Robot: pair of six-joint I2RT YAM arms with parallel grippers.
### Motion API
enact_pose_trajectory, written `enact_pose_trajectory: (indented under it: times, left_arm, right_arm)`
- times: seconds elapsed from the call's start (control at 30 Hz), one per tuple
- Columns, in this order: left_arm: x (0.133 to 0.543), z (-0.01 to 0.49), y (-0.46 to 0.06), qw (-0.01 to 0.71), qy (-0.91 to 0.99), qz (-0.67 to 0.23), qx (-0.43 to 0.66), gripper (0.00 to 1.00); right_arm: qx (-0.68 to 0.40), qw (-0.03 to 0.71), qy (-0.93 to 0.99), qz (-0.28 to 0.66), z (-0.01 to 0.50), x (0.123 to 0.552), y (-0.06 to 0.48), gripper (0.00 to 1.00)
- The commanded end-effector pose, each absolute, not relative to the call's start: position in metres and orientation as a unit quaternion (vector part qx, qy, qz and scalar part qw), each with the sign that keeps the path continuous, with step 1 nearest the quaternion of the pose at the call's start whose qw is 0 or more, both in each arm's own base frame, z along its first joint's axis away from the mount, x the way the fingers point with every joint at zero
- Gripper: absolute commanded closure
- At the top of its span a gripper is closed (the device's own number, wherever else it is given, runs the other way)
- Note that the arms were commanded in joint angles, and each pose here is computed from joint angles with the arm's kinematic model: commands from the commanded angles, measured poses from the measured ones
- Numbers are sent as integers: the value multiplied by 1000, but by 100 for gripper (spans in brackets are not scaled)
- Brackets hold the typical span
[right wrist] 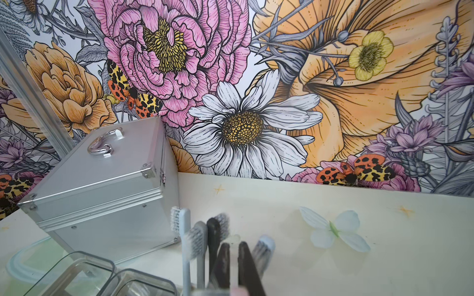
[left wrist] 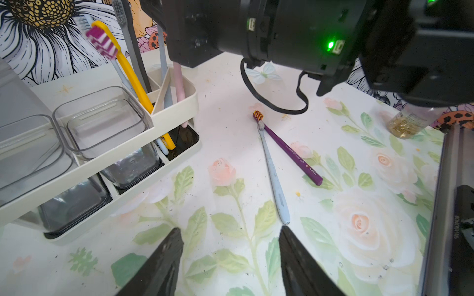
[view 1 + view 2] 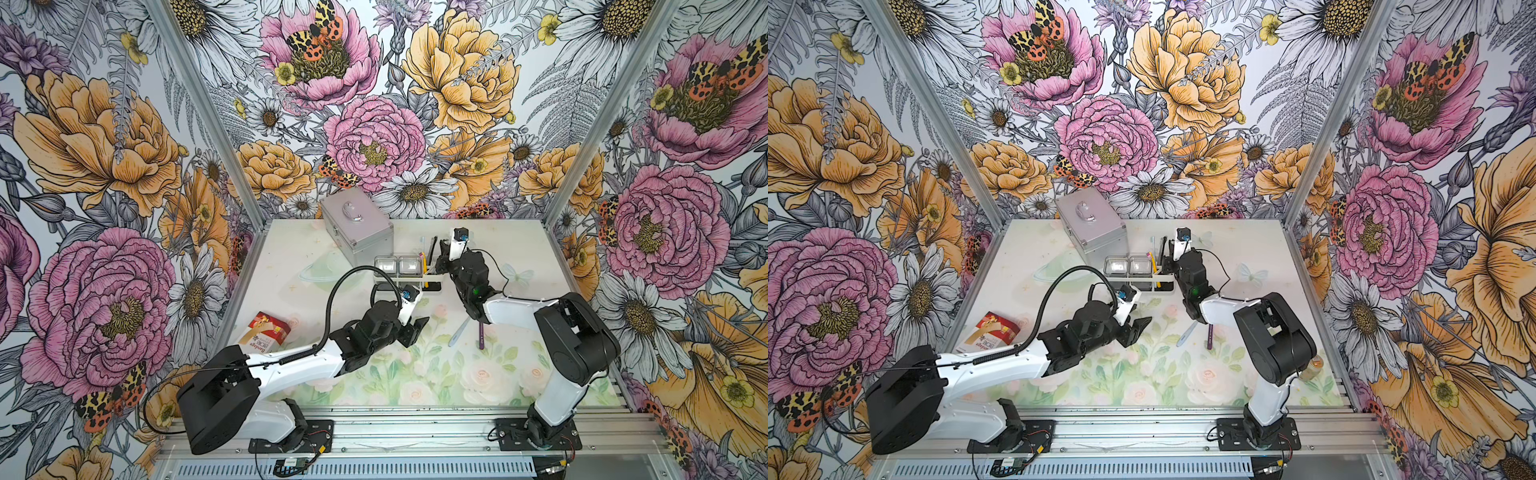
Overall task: Place the toothbrush into the toothbrush holder
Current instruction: Place the toothbrush in the toothbrush holder.
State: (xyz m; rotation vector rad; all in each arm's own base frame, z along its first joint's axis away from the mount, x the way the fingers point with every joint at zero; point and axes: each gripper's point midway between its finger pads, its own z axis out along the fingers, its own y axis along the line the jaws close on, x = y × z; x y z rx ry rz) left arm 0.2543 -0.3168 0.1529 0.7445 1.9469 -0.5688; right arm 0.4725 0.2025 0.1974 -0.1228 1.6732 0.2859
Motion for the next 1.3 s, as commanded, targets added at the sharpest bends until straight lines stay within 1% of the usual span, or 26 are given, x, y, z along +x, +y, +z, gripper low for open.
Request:
enact_pose_trajectory:
  times: [0.0, 0.87, 0.93, 1.03, 1.07, 1.13, 1.27]
  left_arm:
    - [254, 154, -317, 469, 794, -243, 301, 39]
    - [254, 149, -317, 462, 797, -243, 303, 39]
    - [254, 148, -317, 461, 798, -243, 303, 39]
    - [254, 148, -318, 460, 798, -244, 303, 39]
    - [254, 148, -318, 459, 798, -245, 303, 39]
    - [254, 148, -319, 460, 798, -245, 303, 39]
    - [254, 149, -318, 461, 797, -246, 304, 39]
  right_arm:
    - [-48, 668, 734, 114, 192, 472, 202, 100]
    - [-42, 672, 733, 95, 172, 471, 199, 100]
    - [-43, 677, 728, 96, 175, 469, 199, 87]
    - [-44, 680, 726, 94, 179, 468, 198, 79]
    - [-44, 681, 725, 93, 180, 468, 197, 73]
    - [-43, 682, 724, 93, 181, 467, 197, 64]
    - [-43, 685, 722, 92, 185, 466, 197, 56]
